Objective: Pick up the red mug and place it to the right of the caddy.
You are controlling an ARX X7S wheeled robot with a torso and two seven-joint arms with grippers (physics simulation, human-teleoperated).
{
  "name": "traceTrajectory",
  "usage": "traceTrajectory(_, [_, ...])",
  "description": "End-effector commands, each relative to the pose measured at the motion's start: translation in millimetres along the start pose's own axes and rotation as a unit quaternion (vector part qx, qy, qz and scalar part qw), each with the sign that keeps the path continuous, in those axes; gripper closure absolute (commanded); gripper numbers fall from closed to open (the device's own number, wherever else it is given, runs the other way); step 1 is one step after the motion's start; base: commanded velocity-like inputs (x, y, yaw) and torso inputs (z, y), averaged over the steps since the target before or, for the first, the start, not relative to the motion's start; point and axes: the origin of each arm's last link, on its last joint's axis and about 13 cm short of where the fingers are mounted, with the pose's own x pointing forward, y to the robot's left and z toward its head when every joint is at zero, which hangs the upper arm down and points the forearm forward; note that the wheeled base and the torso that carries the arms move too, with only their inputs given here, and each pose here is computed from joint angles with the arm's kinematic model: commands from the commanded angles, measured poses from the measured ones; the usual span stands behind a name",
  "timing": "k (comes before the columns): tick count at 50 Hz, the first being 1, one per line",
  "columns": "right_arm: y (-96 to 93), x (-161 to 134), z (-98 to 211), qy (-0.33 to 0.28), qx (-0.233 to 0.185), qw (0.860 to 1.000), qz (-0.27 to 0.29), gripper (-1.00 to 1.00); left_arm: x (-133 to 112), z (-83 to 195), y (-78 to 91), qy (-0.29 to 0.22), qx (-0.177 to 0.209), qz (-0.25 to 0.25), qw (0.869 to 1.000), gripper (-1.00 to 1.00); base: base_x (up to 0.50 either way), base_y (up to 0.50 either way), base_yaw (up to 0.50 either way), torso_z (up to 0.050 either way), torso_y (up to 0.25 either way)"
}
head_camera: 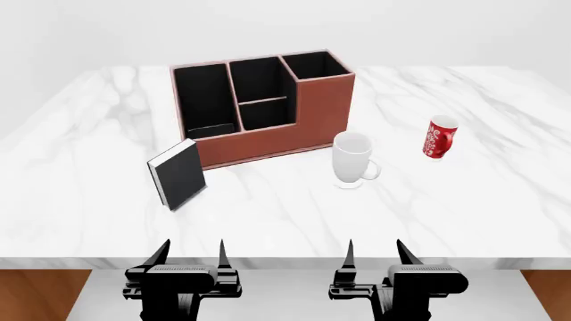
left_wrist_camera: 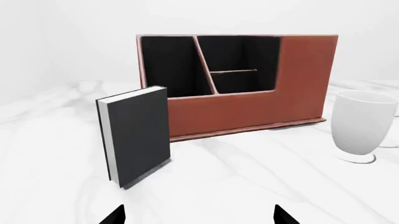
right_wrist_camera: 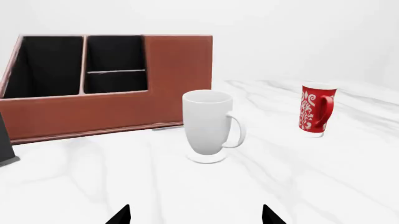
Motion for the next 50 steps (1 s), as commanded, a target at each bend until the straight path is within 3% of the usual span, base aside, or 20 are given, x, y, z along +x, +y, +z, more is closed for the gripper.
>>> traceTrajectory(1, [0.6,-1,0,-0.009,-0.021,1.0,-0.008,-1.0,2,0,1.2,-0.001,0.004,0.003,1.0,-1.0,0.0,0.0,0.0,0.0,0.0])
traceTrajectory(5, [-0.1,0,-1,-0.009,-0.019,1.0,0.012,-1.0,4,-2,2.6,-0.001,0.003,0.006,1.0,-1.0,0.0,0.0,0.0,0.0,0.0])
traceTrajectory(8, [-1.3,0,1,0.009,0.025,0.999,0.026,-1.0,4,-4,1.4,0.001,0.009,0.004,1.0,-1.0,0.0,-0.25,0.0,0.0,0.0])
traceTrajectory(10, [-1.2,0,0,0.006,0.007,1.0,0.016,-1.0,4,-4,1.4,0.001,0.012,0.004,1.0,-1.0,0.0,-0.5,0.0,0.0,0.0])
traceTrajectory(27, [-1.5,0,3,0.004,-0.003,1.0,0.022,-1.0,7,1,3.4,-0.005,0.013,0.008,1.0,-1.0,0.0,-0.5,0.0,0.0,0.0])
traceTrajectory(42, [-3.8,3,5,-0.002,0.011,1.0,0.013,-1.0,8,3,1.7,-0.005,0.013,0.004,1.0,-1.0,0.01,-0.5,0.0,0.0,0.0])
traceTrajectory(46, [-4.2,5,18,0.008,0.01,1.0,0.013,-1.0,8,28,1.9,0.006,0.008,-0.006,1.0,-1.0,0.0,0.0,0.0,0.0,0.0])
traceTrajectory(50, [-5.1,8,55,0.031,0.027,0.998,0.045,-1.0,12,85,4.2,0.014,0.017,-0.023,1.0,-1.0,0.0,0.0,0.0,0.0,0.0])
